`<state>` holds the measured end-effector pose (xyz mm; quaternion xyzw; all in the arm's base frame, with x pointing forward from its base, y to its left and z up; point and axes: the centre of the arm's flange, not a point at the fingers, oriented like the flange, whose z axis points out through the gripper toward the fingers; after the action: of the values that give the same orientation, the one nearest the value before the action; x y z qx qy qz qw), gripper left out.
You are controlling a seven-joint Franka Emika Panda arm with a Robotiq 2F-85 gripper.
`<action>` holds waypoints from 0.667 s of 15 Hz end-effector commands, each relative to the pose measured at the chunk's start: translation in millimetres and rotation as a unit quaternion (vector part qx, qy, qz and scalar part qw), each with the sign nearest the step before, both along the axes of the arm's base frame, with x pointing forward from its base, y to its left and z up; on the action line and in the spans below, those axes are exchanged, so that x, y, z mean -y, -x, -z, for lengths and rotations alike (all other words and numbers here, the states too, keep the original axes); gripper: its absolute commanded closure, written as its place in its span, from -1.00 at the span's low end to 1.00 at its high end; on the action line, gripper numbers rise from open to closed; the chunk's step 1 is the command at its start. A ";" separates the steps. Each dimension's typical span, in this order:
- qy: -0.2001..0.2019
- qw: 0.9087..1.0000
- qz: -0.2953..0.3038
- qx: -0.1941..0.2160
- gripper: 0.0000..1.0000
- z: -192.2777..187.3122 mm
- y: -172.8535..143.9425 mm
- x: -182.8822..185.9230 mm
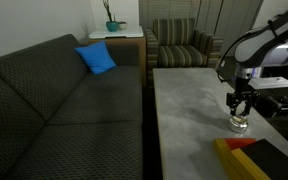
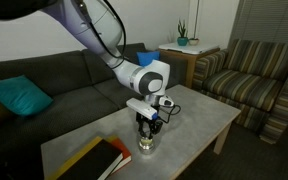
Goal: Cover the metal container with the lid on the table
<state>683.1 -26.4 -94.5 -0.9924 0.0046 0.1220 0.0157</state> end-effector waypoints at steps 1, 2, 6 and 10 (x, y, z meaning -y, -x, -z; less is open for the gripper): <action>0.029 0.999 0.013 -0.025 0.13 11.3 -12.1 -2.6; 0.033 0.999 0.017 -0.027 0.13 11.2 -10.6 -1.9; 0.044 0.998 0.029 -0.024 0.13 15.1 -9.5 0.7; 0.029 0.999 0.033 -0.005 0.13 26.6 -15.5 6.3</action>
<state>679.0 -26.9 -96.6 -0.9896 0.0397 0.1375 -0.0128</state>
